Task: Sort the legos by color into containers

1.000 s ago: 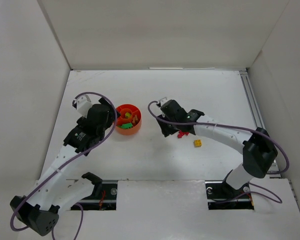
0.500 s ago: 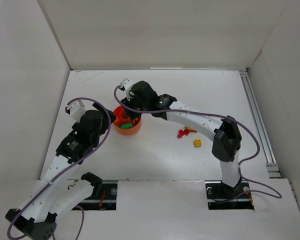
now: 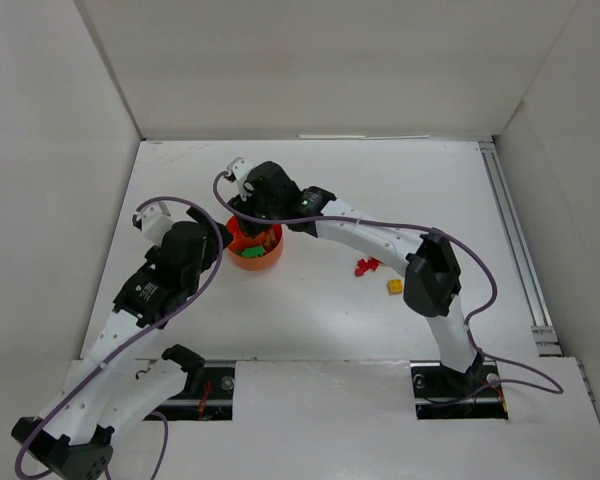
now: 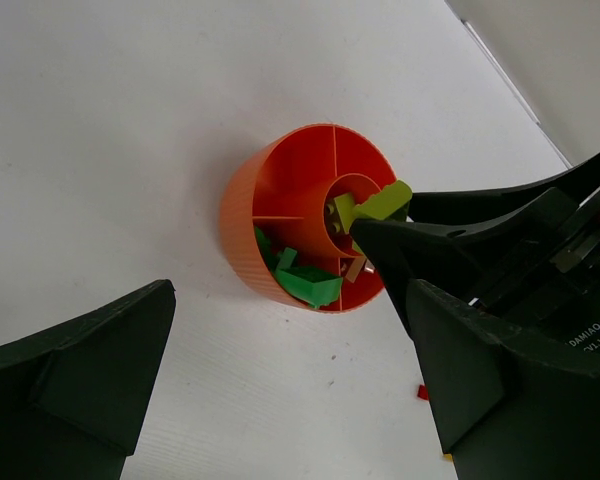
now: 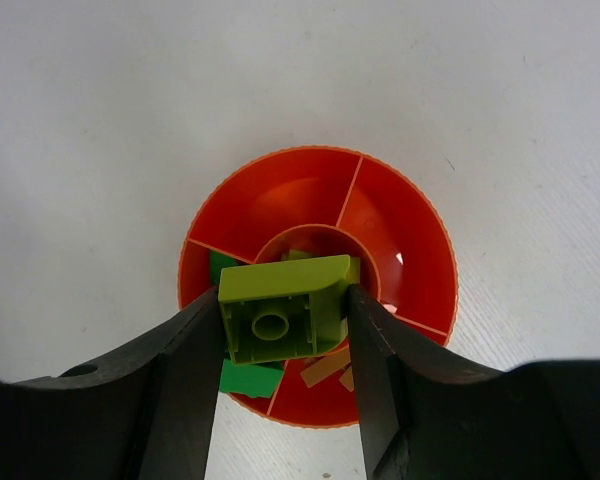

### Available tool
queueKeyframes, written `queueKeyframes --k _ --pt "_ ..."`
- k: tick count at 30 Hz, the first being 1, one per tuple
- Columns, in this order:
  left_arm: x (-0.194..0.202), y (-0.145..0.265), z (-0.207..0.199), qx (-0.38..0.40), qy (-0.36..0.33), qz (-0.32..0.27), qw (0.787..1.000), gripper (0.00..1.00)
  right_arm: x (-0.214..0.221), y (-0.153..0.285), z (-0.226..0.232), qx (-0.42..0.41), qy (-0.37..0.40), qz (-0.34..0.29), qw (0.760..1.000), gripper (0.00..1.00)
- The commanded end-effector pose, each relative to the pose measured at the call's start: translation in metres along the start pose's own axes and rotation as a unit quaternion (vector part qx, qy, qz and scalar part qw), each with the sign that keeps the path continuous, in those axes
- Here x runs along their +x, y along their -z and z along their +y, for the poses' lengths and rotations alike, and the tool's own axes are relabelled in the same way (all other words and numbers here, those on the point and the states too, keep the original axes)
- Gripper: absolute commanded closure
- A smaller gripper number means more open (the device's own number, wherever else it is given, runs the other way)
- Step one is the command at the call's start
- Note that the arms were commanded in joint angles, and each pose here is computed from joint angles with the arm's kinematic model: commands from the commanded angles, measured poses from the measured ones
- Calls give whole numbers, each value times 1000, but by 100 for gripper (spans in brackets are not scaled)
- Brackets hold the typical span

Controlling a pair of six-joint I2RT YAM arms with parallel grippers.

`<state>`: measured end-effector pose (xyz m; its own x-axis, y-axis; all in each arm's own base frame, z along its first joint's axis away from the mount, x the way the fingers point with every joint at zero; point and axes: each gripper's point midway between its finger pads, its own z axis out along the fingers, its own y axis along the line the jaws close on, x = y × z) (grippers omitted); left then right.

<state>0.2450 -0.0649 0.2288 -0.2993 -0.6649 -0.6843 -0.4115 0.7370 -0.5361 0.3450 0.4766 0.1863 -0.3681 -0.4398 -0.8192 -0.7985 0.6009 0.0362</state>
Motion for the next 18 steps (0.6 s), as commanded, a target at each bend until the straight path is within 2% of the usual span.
queueKeyframes --k 1,5,12,16,18 --pt "-1 1 2 4 0 -5 1000 0 -11 2 3 3 3 -13 1000 58" --pt "1 0 4 0 -3 -3 1000 0 -7 -2 2 8 2 -9 1000 56" --pt "1 0 4 0 -3 -3 1000 0 -1 -5 -2 19 3 0 1000 43" --pt "1 0 4 0 -3 -3 1000 0 2 -5 -3 19 3 5 1000 33" --pt "1 0 4 0 -3 -3 1000 0 4 -4 -4 24 3 10 1000 31"
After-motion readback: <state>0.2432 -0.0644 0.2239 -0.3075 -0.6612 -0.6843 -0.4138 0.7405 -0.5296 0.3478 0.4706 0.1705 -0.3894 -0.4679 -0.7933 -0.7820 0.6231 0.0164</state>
